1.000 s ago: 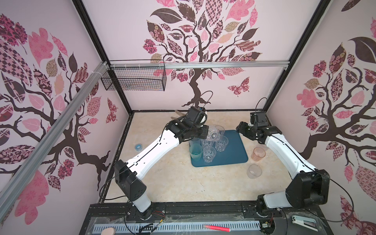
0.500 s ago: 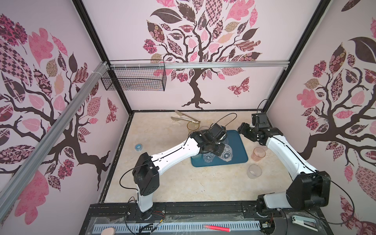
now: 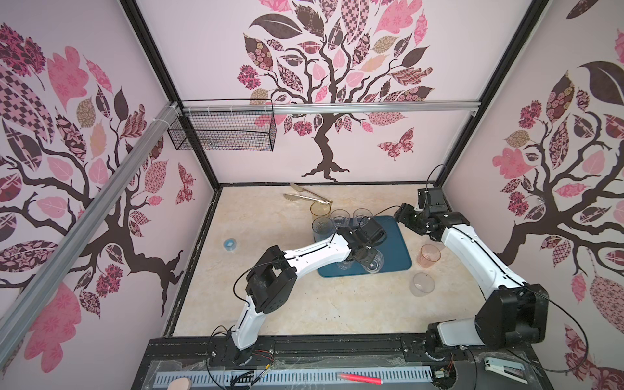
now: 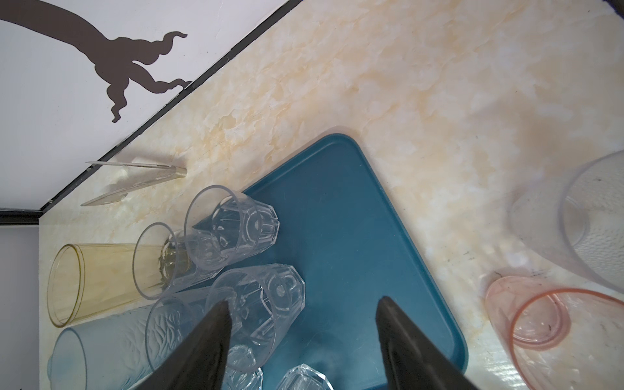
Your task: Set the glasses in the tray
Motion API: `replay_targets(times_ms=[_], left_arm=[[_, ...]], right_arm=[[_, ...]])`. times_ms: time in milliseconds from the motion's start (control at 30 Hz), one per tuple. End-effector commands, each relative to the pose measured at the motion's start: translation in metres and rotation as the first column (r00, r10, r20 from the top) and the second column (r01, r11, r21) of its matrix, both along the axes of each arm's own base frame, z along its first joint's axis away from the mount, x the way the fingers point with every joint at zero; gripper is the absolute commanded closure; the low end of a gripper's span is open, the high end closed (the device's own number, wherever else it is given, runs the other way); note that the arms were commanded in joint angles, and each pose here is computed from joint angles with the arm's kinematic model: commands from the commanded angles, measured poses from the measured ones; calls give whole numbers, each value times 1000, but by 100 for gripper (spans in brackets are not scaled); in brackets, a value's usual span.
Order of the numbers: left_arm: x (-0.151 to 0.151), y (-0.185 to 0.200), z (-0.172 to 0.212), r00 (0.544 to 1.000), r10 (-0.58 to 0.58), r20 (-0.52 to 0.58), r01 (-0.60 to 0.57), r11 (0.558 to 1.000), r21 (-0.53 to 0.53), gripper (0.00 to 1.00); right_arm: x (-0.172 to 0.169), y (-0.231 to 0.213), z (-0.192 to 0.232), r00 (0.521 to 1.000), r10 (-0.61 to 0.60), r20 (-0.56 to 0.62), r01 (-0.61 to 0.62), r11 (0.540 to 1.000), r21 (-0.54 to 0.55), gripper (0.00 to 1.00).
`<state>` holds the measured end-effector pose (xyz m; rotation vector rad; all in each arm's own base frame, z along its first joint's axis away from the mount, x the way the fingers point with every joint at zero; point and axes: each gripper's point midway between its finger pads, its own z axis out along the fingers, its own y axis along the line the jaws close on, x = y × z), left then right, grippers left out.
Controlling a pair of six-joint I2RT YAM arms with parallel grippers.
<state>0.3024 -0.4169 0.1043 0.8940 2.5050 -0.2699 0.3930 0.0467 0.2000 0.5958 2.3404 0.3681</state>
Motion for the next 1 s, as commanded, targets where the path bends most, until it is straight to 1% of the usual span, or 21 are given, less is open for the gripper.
replay_targets(times_ms=[0,300,533,700,800,833,900,967], left_arm=[[7,-2,-2,1000,-6,26,5,999,34,100],[14,-4,0,999,-15,46,12,998,65,100],[17,-4,7,998,-17,53,13,997,77,85],[19,-9,32,996,-29,82,26,999,41,75],[18,-7,38,996,-34,86,31,999,41,73],[21,-12,55,994,-35,108,34,999,12,73],[21,-9,68,991,-33,127,33,999,2,73],[23,-3,90,986,-28,166,32,999,-22,72]], right_arm=[[-4,-1,14,999,2,41,-3,1000,11,29],[-5,4,8,999,18,31,-19,999,25,30],[-4,3,7,999,27,25,-28,1000,14,30],[-4,4,0,999,38,6,-38,999,11,30],[-5,5,-3,999,45,-4,-45,999,11,30],[-5,5,-5,999,44,-8,-44,999,7,30],[-5,2,-8,999,39,-13,-39,999,-8,30],[-3,-2,-14,999,30,-28,-31,999,-37,29]])
